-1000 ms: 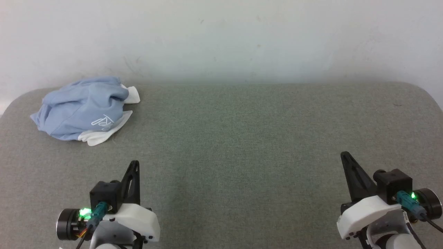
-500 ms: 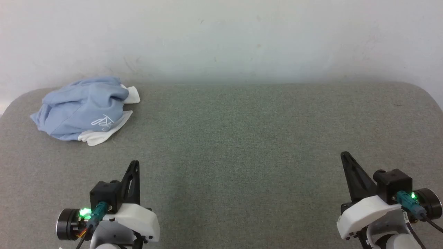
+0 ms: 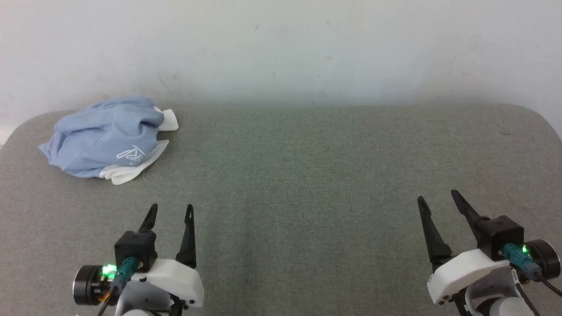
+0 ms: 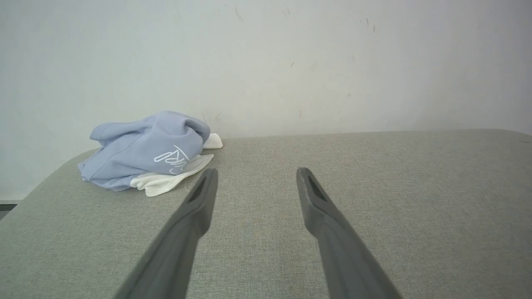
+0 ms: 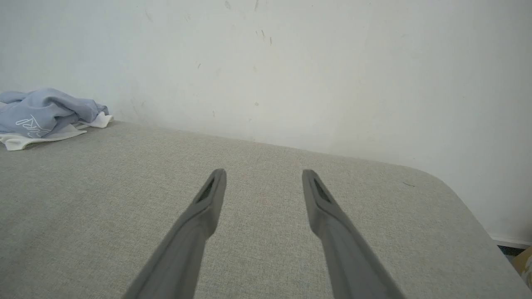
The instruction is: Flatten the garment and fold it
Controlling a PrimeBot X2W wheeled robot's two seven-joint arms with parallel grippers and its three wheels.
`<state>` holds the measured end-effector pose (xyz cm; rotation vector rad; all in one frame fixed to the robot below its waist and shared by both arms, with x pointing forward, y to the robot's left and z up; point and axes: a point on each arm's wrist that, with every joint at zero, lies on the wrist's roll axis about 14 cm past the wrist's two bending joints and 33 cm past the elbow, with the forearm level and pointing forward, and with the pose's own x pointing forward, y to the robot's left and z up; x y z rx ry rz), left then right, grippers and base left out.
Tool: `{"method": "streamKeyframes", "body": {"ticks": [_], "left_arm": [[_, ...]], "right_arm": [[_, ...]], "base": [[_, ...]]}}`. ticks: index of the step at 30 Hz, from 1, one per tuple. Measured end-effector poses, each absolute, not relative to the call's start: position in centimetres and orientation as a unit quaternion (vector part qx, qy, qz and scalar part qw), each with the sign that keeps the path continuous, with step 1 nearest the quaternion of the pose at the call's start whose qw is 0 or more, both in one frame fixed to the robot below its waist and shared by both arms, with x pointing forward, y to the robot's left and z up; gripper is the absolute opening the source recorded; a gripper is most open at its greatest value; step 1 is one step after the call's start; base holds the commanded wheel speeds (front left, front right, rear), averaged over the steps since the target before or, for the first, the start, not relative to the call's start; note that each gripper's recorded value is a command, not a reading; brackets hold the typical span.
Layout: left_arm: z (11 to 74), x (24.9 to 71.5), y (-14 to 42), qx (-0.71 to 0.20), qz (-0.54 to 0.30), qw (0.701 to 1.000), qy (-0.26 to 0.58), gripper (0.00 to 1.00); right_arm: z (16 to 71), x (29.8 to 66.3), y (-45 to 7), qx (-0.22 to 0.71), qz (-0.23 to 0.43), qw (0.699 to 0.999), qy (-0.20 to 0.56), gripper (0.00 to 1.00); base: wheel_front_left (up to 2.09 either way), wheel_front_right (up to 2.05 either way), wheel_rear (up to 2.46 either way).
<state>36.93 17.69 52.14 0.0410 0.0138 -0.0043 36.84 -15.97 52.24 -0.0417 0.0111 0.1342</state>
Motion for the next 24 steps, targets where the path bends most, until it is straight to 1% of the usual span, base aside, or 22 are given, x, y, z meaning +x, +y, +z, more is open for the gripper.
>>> {"method": "streamKeyframes", "body": {"ticks": [12, 24], "left_arm": [[52.5, 36.4, 18.6, 0.001, 0.012, 1.000, -0.006, 1.00], [53.3, 34.8, 21.4, -0.013, 0.056, 0.998, -0.026, 1.00]], "right_arm": [[52.4, 37.3, -15.1, -0.012, 0.080, 0.997, -0.002, 1.00], [52.8, 38.1, -12.6, -0.005, 0.117, 0.993, -0.013, 1.00]], "base": [[0.00, 0.00, 0.00], [0.00, 0.00, 0.00]]}}
